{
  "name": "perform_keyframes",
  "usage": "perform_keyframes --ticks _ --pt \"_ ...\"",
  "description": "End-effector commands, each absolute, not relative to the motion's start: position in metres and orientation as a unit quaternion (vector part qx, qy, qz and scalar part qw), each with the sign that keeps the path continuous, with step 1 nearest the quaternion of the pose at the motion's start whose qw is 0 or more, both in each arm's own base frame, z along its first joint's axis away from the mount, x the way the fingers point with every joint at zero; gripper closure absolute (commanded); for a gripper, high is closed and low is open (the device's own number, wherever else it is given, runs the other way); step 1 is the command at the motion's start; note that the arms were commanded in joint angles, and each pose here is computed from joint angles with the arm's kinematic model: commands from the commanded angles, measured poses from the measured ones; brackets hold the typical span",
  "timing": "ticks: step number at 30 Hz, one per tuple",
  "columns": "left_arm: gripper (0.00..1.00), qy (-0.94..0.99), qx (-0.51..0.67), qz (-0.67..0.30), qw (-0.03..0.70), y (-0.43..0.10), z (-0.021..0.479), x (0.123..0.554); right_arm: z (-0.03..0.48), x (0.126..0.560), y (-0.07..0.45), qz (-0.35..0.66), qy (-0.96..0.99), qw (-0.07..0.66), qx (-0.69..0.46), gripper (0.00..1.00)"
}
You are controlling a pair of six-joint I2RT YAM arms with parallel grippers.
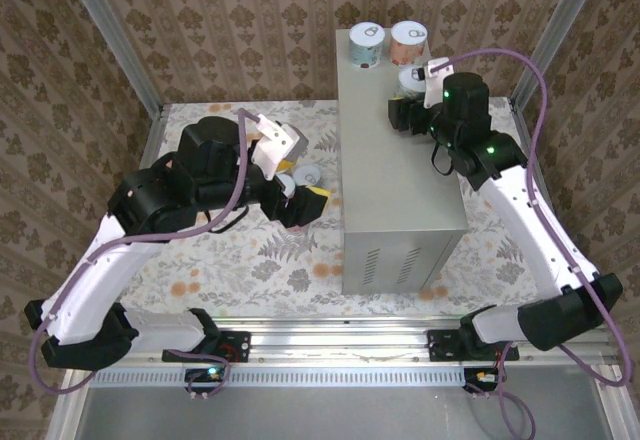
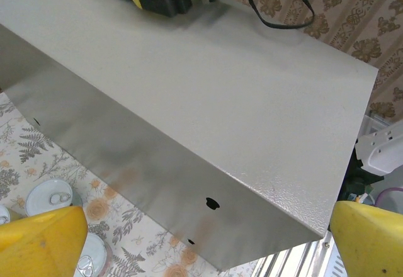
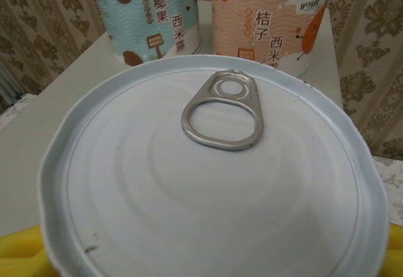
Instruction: Place and organize the canned foods onto the counter
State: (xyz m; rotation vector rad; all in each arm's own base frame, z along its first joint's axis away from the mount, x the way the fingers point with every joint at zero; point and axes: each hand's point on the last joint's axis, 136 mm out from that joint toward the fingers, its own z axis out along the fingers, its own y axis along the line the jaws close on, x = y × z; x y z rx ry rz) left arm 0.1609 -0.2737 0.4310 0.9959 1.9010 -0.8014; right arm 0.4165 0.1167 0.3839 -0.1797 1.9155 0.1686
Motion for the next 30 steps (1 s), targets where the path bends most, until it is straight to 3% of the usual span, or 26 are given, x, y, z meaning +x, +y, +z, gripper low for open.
perform_keyframes --ticks 1,17,30 --pt "0.0 0.742 0.398 -0.329 0.428 -0.276 0.439 0.162 0.384 0.434 0.121 0.093 0.815 0.567 -0.07 0.18" --pt "0.0 0.74 0.404 -0.337 0.42 -0.287 0.435 0.166 0.367 0.432 0.116 0.084 0.823 0.557 -0.067 0.08" --pt "0.0 0.739 0.397 -0.348 0.418 -0.288 0.435 0.164 0.359 0.414 0.111 0.09 0.822 0.56 -0.057 0.09"
